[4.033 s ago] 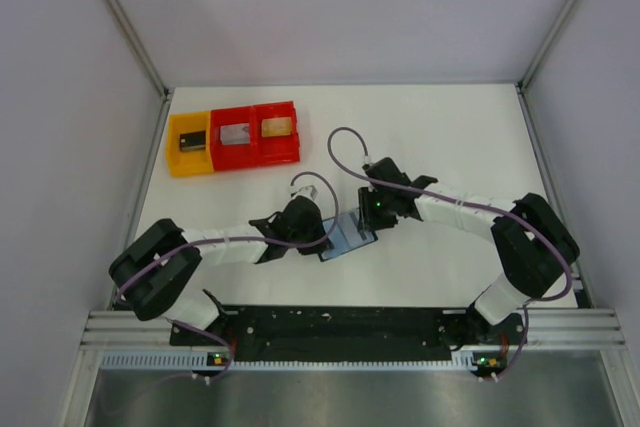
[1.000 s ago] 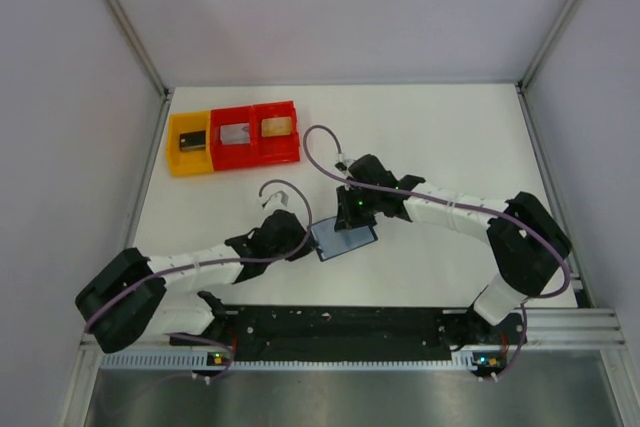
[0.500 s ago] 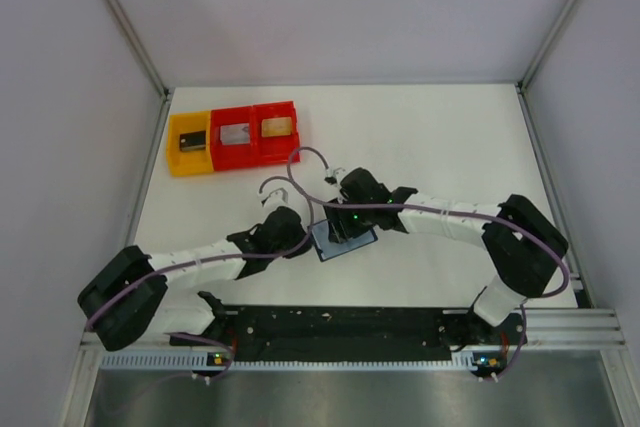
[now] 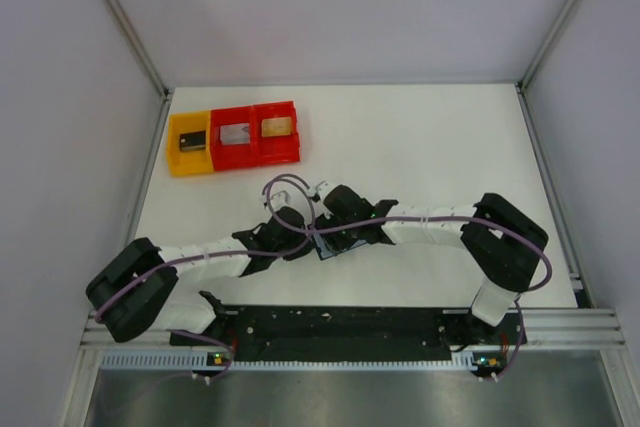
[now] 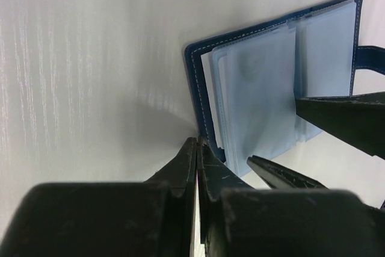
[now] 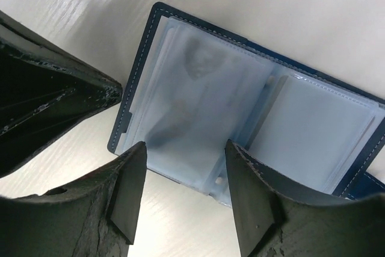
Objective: Take the credit cards out of the card holder
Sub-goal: Remove the credit card from the card holder.
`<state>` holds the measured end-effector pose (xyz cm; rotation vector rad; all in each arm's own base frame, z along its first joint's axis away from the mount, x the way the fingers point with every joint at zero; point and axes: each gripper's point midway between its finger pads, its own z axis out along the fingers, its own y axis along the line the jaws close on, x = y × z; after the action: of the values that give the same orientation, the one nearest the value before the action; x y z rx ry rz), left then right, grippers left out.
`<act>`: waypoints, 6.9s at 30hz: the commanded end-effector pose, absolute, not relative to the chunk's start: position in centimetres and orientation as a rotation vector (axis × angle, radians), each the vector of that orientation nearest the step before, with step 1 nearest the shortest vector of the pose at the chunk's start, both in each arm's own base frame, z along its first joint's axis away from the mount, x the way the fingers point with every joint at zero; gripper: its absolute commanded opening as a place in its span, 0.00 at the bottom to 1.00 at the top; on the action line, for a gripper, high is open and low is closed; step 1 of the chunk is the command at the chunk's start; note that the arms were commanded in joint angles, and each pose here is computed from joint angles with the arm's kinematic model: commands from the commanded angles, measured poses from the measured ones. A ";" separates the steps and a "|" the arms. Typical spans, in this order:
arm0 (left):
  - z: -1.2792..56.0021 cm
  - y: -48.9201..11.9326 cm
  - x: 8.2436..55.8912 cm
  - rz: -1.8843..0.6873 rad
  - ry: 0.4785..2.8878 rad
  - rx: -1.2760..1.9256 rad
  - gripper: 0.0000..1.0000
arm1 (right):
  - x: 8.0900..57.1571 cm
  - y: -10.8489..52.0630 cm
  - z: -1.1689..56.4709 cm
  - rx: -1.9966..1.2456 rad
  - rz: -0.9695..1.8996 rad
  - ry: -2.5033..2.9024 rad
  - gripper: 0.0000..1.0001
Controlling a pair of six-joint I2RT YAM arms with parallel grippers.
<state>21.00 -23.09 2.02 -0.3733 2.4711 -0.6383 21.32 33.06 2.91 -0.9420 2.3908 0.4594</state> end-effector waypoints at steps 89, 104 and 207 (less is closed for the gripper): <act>8.2 -32.0 26.2 -0.946 2.419 -0.108 0.00 | 24.0 29.1 12.2 -0.376 0.877 2.167 0.30; 7.1 -25.1 24.7 -0.878 2.434 -0.154 0.00 | 25.1 34.5 9.6 -0.414 1.117 2.291 0.22; -1.2 -23.2 21.5 -0.740 2.684 -0.253 0.00 | 25.0 30.9 3.9 -0.062 1.624 2.334 0.11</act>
<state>23.62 -26.10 2.70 -0.2163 2.5535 -0.9362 23.99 30.68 3.06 -0.0431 2.4030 1.5949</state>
